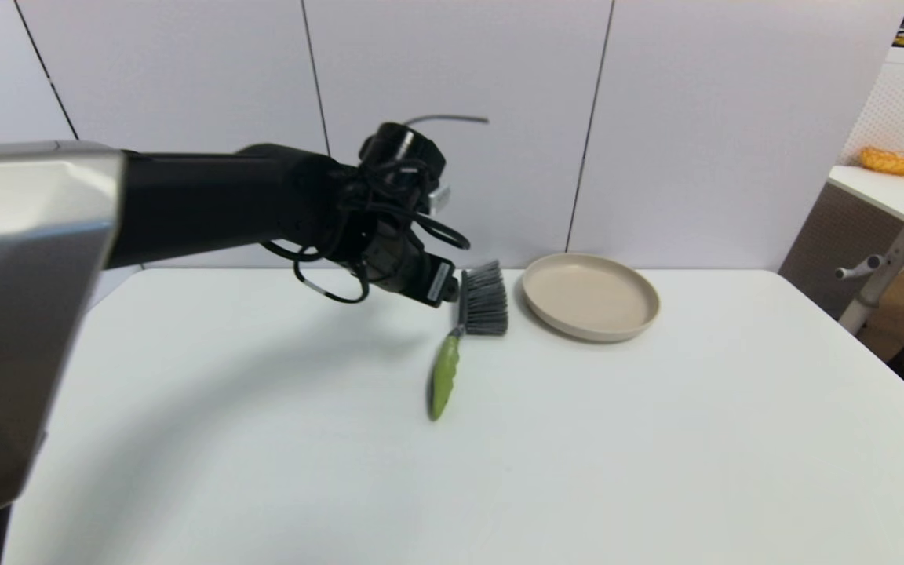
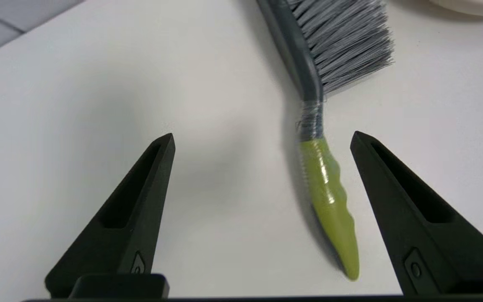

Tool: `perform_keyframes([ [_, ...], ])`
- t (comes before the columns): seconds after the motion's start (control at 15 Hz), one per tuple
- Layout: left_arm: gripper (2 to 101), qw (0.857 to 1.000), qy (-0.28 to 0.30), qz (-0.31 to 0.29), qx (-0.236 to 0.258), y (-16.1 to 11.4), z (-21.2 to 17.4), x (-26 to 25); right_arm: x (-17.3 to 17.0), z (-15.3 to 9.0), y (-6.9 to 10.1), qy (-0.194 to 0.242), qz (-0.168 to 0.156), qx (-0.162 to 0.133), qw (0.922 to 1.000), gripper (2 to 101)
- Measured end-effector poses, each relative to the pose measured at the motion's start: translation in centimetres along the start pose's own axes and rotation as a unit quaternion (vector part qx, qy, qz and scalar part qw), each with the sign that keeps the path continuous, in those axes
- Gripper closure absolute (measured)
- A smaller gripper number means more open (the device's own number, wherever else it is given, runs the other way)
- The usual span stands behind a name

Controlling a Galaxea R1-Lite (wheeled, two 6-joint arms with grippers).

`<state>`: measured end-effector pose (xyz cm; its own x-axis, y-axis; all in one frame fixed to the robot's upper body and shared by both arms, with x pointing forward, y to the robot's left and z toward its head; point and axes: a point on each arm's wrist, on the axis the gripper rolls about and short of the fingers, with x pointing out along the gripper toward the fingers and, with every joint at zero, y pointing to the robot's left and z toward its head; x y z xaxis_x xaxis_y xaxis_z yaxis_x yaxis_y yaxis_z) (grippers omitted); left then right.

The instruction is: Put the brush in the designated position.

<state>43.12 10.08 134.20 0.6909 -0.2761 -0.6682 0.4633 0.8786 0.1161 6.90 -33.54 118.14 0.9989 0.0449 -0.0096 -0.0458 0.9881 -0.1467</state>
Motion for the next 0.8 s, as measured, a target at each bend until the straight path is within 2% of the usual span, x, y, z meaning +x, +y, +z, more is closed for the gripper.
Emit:
perform_keyframes([
  [0.33, 11.8, 0.997, -0.045, 0.047, -0.027, 4.9, -1.4, -10.2, 0.0, 0.0, 0.0, 0.000, 0.000, 0.000, 1.0000, 5.0],
  [0.6, 9.2, 0.992, -0.069, 0.097, -0.043, 8.2, -6.7, -17.2, 0.0, 0.0, 0.0, 0.000, 0.000, 0.000, 1.0000, 5.0],
  [0.8, 8.0, 0.984, -0.108, 0.126, -0.058, 8.6, -11.6, -20.8, 0.0, 0.0, 0.0, 0.000, 0.000, 0.000, 1.0000, 5.0],
])
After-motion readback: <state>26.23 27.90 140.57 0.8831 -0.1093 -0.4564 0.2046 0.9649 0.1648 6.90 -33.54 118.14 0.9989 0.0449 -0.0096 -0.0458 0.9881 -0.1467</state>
